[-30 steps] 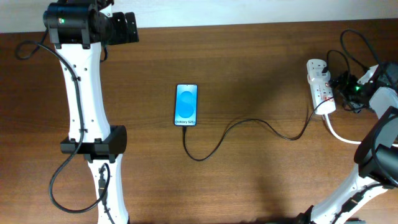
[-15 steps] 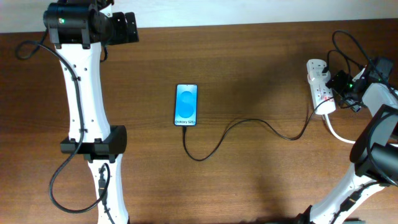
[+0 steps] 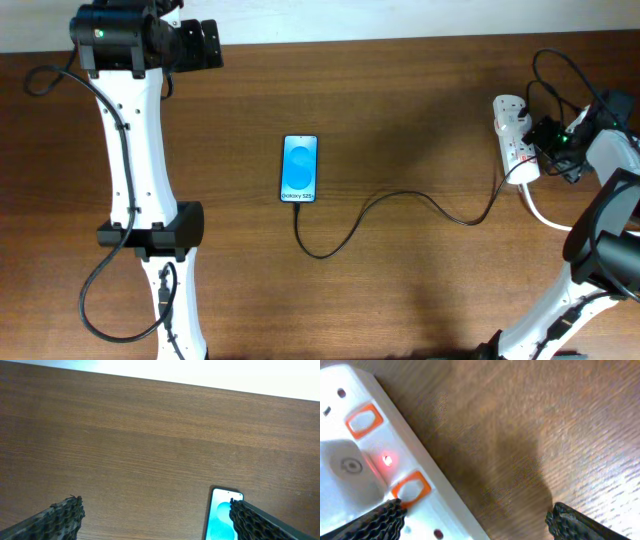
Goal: Plug charger to phone and switch on socket
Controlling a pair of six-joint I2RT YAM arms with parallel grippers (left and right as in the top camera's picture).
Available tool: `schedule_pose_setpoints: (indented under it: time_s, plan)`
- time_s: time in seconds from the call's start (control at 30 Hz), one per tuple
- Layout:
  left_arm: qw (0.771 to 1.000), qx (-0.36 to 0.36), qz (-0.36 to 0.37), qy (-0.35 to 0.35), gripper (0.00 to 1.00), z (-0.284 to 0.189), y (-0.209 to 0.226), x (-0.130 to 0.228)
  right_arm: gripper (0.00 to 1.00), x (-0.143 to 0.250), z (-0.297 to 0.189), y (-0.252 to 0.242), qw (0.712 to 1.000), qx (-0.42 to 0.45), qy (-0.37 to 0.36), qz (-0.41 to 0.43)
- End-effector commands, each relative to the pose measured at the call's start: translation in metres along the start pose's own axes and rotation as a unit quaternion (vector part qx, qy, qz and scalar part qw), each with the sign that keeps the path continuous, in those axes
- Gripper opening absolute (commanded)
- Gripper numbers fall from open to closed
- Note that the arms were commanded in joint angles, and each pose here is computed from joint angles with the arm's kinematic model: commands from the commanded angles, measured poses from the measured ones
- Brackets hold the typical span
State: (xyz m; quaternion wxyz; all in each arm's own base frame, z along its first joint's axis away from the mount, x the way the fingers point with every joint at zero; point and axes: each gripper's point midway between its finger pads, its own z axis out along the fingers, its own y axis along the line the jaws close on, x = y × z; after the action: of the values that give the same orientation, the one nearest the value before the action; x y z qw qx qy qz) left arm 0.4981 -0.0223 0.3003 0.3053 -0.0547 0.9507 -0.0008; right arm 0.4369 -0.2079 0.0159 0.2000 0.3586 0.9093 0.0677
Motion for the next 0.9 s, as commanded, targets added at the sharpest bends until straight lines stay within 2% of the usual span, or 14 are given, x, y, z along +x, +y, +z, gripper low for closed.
schedule_pose_setpoints:
  time_s: [0.0, 0.07, 0.13, 0.2, 0.3, 0.4, 0.5, 0.57, 0.8, 0.87]
  plan:
    - [1.000, -0.006, -0.003, -0.007, 0.99, -0.005, 0.005, -0.002, 0.99, -0.031, -0.035, -0.031, 0.999, 0.021, -0.016, 0.020]
    - [1.000, -0.006, -0.003, -0.007, 0.99, -0.005, 0.005, -0.002, 0.98, -0.078, -0.109, -0.061, 0.995, 0.043, -0.066, 0.056]
    - [1.000, -0.006, -0.003, -0.007, 0.99, -0.005, 0.005, -0.002, 0.98, -0.100, -0.163, -0.067, 0.992, 0.043, -0.097, 0.065]
    - [1.000, -0.006, -0.004, -0.007, 0.99, -0.005, 0.005, -0.002, 0.98, -0.109, -0.220, -0.031, 0.992, -0.007, -0.128, 0.004]
    - [1.000, -0.006, -0.003, -0.007, 0.99, -0.005, 0.005, -0.002, 0.98, -0.088, -0.306, 0.054, 0.975, -0.093, -0.184, -0.084]
    - [1.000, -0.006, -0.003, -0.007, 0.99, -0.005, 0.005, -0.002, 0.98, -0.029, -0.367, 0.133, 0.953, -0.145, -0.204, -0.171]
    - [1.000, -0.006, -0.003, -0.007, 0.99, -0.005, 0.005, -0.002, 0.98, 0.041, -0.396, 0.174, 0.939, -0.173, -0.174, -0.243]
    - [1.000, -0.006, -0.003, -0.007, 0.99, -0.005, 0.005, -0.002, 0.98, 0.080, -0.401, 0.179, 0.939, -0.178, -0.131, -0.264]
    - [1.000, -0.006, -0.003, -0.007, 0.99, -0.005, 0.005, -0.002, 0.98, 0.082, -0.392, 0.170, 0.946, -0.150, -0.119, -0.262]
    - [1.000, -0.006, -0.004, -0.007, 0.99, -0.005, 0.005, -0.002, 0.98, 0.084, -0.392, 0.171, 0.933, -0.145, -0.122, -0.306]
